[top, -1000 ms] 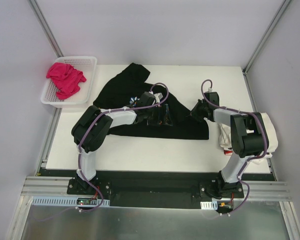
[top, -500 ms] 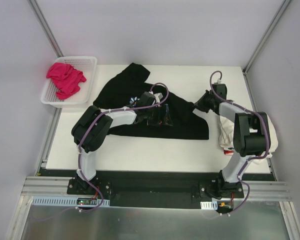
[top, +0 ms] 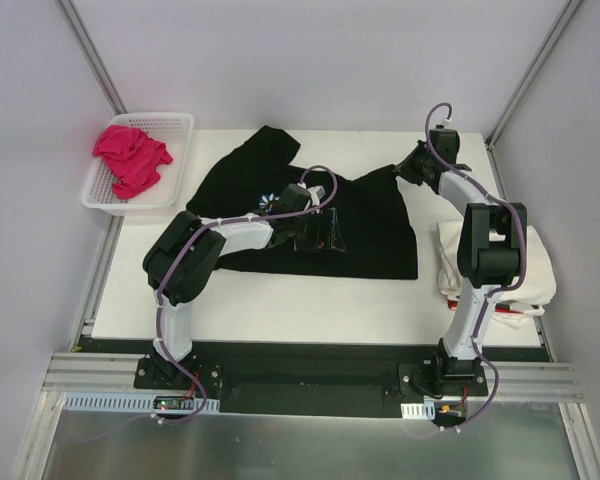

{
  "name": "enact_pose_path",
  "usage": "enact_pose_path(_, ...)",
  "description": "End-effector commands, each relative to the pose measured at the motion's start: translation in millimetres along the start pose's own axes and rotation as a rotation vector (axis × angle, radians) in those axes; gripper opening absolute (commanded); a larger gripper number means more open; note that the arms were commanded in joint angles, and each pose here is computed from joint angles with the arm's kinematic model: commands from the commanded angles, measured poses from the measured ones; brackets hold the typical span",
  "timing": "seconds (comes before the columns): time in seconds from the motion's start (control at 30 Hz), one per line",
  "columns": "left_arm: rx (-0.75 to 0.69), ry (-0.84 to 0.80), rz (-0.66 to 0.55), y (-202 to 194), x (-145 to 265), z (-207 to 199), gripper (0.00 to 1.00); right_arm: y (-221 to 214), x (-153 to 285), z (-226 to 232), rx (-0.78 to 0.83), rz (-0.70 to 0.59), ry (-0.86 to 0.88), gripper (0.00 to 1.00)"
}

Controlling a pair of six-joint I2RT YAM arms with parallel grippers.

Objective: Fold and stack the t-shirts
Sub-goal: Grap the side of the flattened tshirt furthest away from the robot with both arms

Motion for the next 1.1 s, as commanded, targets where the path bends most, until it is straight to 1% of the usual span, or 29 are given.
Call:
enact_pose_path(0.0, 0.039, 0.128, 0.111, -37, -7, 35, 0.84, 27, 4, -7, 0.020, -0.053, -0.049, 0.01)
enact_pose_path(0.3, 0.042, 0.130, 0.119, -39, -8, 36, 0.83, 49, 16, -30, 0.058, -0.105, -0.182, 0.01)
enact_pose_path(0.63, 0.044, 0.134, 0.124, -43, -6, 38, 0.83, 43, 0, -38, 0.046, -0.090, -0.210, 0.01)
enact_pose_path(0.7, 0.045, 0.133, 0.121, -42, -5, 37, 0.83, 45, -2, -44, 0.048, -0.103, -0.246, 0.01)
enact_pose_path(0.8, 0.022, 0.121, 0.086, -35, 4, 29, 0.83, 45, -5, -44, 0.048, -0.101, -0.242, 0.01)
enact_pose_path(0.87, -0.006, 0.108, 0.029, -21, 18, 17, 0.83, 46, -5, -42, 0.051, -0.104, -0.232, 0.01)
enact_pose_path(0.9, -0.036, 0.099, 0.004, -10, 25, 8, 0.84, 53, -3, -50, 0.042, -0.115, -0.241, 0.01)
enact_pose_path(0.93, -0.050, 0.080, -0.056, 9, 39, -1, 0.84, 53, -3, -50, 0.041, -0.116, -0.240, 0.01)
enact_pose_path(0.97, -0.059, 0.089, -0.091, 22, 47, -4, 0.84, 54, -2, -50, 0.043, -0.118, -0.237, 0.01)
enact_pose_path(1.0, -0.095, 0.076, -0.153, 45, 58, -16, 0.84, 53, -2, -49, 0.042, -0.117, -0.231, 0.01)
enact_pose_path(1.03, -0.079, 0.100, -0.223, 70, 75, -11, 0.86, 53, -3, -49, 0.041, -0.120, -0.227, 0.01)
enact_pose_path(1.07, -0.082, 0.108, -0.273, 87, 85, -11, 0.86, 53, -3, -49, 0.040, -0.122, -0.226, 0.01)
Point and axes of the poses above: each gripper's point midway between its finger pads, its own x axis back along the fingers, its own z axis along the line the jaws close on, y = z × x, the point moved 4 cm from there along x, back along the fingers, and after that the axes turned 9 degrees about x, right-handed, at the moved point
